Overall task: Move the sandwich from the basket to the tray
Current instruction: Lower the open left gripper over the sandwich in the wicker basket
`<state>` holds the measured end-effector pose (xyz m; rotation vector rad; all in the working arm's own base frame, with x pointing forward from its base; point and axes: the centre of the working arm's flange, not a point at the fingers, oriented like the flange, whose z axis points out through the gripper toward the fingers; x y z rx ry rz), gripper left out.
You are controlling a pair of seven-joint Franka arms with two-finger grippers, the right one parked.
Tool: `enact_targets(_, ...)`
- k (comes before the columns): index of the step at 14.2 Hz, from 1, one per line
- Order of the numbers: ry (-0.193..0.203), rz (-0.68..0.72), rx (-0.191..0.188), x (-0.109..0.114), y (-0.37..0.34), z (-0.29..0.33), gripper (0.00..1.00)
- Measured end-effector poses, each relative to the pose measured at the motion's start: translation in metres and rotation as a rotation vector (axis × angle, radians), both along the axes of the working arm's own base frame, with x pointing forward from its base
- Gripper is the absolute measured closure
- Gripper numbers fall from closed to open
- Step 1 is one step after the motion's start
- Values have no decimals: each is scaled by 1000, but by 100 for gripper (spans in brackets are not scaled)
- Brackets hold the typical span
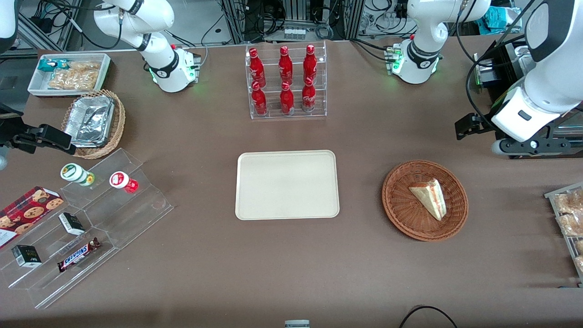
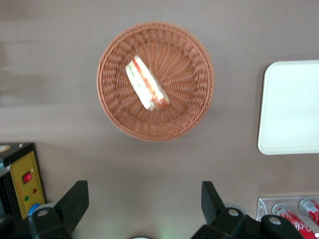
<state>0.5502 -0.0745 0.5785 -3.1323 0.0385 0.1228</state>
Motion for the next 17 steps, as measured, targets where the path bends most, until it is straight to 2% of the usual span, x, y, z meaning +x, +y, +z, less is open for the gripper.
enact_targets(2, 2, -22, -2, 2, 0, -4, 0)
enact_targets(6, 60, -37, 7, 3, 0, -37, 0)
enact_targets(7, 64, -39, 15, 7, 0, -53, 0)
enact_targets(10, 45, -46, 22, 15, 0, -119, 0)
enact_targets(15, -61, -53, 4, 1, 1, -222, 0)
enact_targets(17, -80, -4, 1, -6, 5, -246, 0)
